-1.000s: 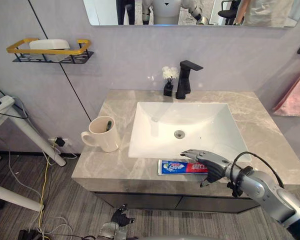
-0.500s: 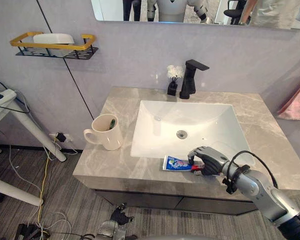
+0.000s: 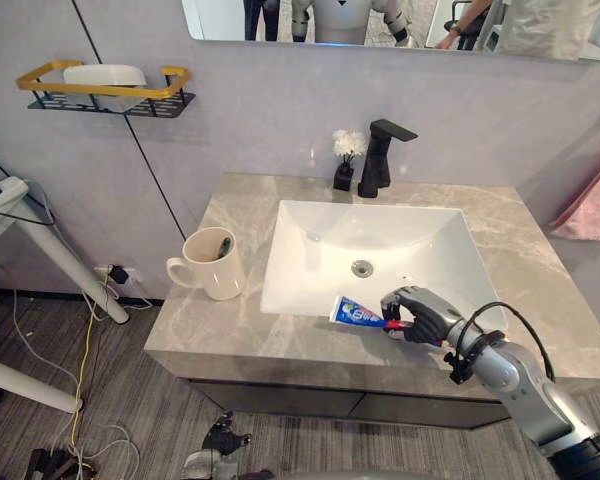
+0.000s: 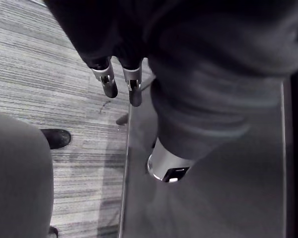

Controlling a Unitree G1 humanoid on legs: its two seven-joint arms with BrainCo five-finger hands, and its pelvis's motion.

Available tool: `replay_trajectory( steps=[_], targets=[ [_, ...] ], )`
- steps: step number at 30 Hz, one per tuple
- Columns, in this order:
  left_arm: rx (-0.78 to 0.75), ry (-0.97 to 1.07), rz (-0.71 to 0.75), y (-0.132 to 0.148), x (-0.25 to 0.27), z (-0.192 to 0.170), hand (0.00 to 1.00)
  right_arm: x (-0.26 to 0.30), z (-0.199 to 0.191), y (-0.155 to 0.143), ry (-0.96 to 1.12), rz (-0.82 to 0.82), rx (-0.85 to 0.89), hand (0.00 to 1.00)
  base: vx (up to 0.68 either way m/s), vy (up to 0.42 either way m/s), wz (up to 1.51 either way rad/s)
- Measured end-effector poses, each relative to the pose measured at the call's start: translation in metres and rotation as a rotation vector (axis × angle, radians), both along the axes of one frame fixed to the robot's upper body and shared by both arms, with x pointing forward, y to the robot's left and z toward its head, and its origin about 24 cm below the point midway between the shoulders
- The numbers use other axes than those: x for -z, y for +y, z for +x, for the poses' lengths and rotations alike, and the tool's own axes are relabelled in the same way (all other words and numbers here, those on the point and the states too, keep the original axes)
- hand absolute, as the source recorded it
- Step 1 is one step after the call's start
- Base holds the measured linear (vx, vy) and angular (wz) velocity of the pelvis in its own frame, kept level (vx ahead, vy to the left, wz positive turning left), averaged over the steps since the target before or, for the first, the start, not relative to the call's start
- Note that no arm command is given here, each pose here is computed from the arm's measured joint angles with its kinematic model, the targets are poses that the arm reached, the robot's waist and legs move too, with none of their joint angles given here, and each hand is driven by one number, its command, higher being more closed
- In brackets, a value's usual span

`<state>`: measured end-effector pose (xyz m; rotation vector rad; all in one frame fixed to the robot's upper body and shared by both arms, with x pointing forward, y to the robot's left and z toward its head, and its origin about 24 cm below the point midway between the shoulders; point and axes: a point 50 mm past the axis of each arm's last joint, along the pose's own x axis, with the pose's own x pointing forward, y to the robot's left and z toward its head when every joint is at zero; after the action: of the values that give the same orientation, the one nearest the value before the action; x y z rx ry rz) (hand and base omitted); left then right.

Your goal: Organize washtable

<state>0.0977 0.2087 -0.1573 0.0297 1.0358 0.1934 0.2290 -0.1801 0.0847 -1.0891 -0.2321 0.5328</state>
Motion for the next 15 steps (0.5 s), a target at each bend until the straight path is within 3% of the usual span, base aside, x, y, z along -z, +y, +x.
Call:
replay_trajectory(
  steps=[6, 8, 10, 15],
  targets=[
    [-0.241, 0.062, 0.042, 0.03, 0.001, -0.041, 0.0, -0.014, -0.004, 0.005, -0.063, 0.086, 0.003, 1.0, 0.0, -0.002, 0.06],
    [-0.392, 0.028, 0.064, 0.045, -0.003, -0.049, 0.0, -0.017, -0.007, 0.007, -0.08, 0.111, 0.008, 1.0, -0.02, -0.02, 0.15],
    [-0.551, -0.111, 0.114, 0.068, -0.02, -0.04, 0.0, -0.021, -0.009, 0.011, -0.112, 0.148, 0.01, 1.0, -0.02, -0.01, 0.05],
    [-0.738, -0.594, 0.269, 0.119, -0.097, -0.001, 0.0, -0.035, -0.015, 0.013, -0.181, 0.229, 0.023, 1.0, 0.0, -0.022, 0.14]
  ],
)
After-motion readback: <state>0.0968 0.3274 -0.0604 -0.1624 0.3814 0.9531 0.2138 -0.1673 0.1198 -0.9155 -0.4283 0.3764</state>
